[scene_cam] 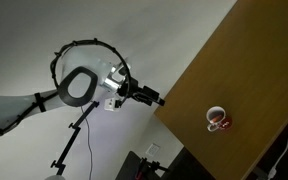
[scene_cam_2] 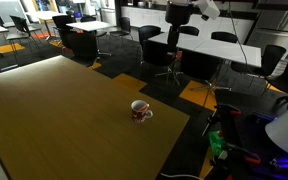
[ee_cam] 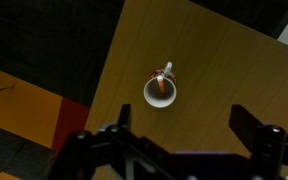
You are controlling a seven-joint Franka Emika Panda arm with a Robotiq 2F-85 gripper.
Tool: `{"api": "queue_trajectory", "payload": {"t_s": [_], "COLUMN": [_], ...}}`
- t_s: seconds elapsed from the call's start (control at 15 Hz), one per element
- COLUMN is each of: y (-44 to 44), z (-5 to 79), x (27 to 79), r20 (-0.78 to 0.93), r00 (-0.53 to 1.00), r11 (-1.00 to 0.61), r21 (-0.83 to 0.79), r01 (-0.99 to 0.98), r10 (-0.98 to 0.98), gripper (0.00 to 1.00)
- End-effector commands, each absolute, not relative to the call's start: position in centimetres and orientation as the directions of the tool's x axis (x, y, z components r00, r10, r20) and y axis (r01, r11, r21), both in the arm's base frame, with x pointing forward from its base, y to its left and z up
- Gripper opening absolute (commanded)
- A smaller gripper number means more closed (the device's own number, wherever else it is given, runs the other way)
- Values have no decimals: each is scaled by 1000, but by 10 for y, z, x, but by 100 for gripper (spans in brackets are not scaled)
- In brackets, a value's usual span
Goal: Take the orange marker out of the maroon mug
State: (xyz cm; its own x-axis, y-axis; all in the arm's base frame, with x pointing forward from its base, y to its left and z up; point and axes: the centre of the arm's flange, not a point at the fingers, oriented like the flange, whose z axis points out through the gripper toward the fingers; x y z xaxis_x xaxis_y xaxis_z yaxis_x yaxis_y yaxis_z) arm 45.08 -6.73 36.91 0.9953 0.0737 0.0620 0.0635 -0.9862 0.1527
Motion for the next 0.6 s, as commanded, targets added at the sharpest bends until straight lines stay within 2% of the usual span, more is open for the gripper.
{"api": "queue_trajectory", "payload": {"t_s": [0.0, 0.47, 0.53], "y": [-72, -70, -75], "z": [344, 341, 337], "x": [462, 458, 470], "r20": [54, 38, 34], "r00": [995, 997, 998], "r11": [-985, -987, -989], "r21": [157, 147, 144], "r01": [70, 68, 45], "r10": [79, 74, 50], "gripper": [100, 100, 100]}}
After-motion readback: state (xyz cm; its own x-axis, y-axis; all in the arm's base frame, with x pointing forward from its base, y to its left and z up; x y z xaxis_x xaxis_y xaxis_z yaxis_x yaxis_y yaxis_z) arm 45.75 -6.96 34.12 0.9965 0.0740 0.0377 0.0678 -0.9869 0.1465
